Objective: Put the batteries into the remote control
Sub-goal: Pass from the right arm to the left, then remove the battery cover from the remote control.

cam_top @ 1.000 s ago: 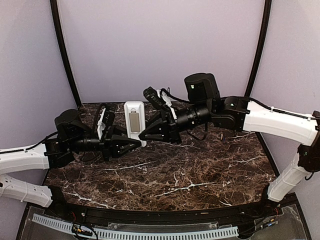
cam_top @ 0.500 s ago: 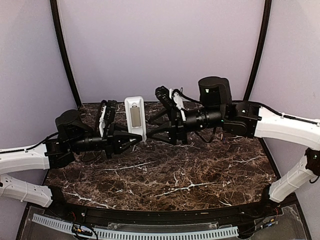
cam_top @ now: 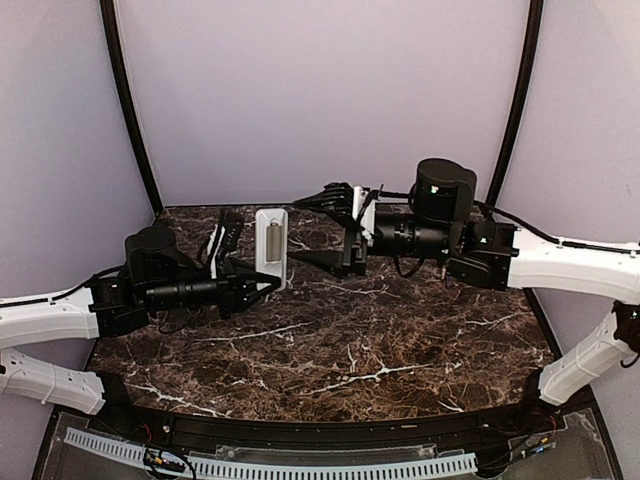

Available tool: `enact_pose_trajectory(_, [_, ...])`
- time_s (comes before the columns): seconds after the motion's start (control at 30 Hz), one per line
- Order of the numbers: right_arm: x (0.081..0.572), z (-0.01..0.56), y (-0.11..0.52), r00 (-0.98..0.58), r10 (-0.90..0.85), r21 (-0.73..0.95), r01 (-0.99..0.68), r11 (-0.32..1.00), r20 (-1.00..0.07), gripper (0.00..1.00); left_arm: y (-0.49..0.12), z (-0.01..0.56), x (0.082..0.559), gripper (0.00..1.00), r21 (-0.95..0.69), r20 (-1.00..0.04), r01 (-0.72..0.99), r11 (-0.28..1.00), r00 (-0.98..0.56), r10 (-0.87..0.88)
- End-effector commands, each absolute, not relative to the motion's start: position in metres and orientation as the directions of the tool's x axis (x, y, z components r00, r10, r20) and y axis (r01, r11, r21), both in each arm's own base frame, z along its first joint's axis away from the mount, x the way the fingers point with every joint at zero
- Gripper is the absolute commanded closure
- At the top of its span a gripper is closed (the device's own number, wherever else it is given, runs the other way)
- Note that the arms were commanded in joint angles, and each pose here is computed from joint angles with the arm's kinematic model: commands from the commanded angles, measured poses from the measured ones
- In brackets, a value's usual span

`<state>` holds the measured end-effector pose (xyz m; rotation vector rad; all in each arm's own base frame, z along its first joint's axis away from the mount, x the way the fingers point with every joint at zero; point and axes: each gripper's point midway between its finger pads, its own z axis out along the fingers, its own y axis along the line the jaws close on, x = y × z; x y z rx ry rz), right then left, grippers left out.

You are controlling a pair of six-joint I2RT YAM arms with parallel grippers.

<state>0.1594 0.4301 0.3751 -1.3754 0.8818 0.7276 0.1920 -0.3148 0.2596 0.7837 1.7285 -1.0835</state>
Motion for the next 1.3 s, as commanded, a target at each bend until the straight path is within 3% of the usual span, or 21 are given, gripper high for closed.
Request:
enact_pose_trajectory(0.0, [0.161, 0.394, 0.447, 0.650, -0.019, -0.648, -0.756, 0.087, -0.760, 0.32, -0.312, 0.270, 0.194, 1.00, -0.309, -0.934, 0.851, 0.425, -0.356, 0.034])
enact_pose_trajectory(0.33, [0.171, 0.372, 0.467, 0.670, -0.066, -0.674, -0.737, 0.062, -0.739, 0.54, -0.314, 0.269, 0.194, 1.00, -0.299, -0.938, 0.857, 0.420, -0.345, 0.036])
enact_pose_trajectory(1.27, [0.202, 0.310, 0.475, 0.616, -0.313, -0.656, -0.755, 0.028, -0.723, 0.65, -0.311, 0.273, 0.191, 1.00, -0.273, -0.950, 0.871, 0.410, -0.311, 0.029])
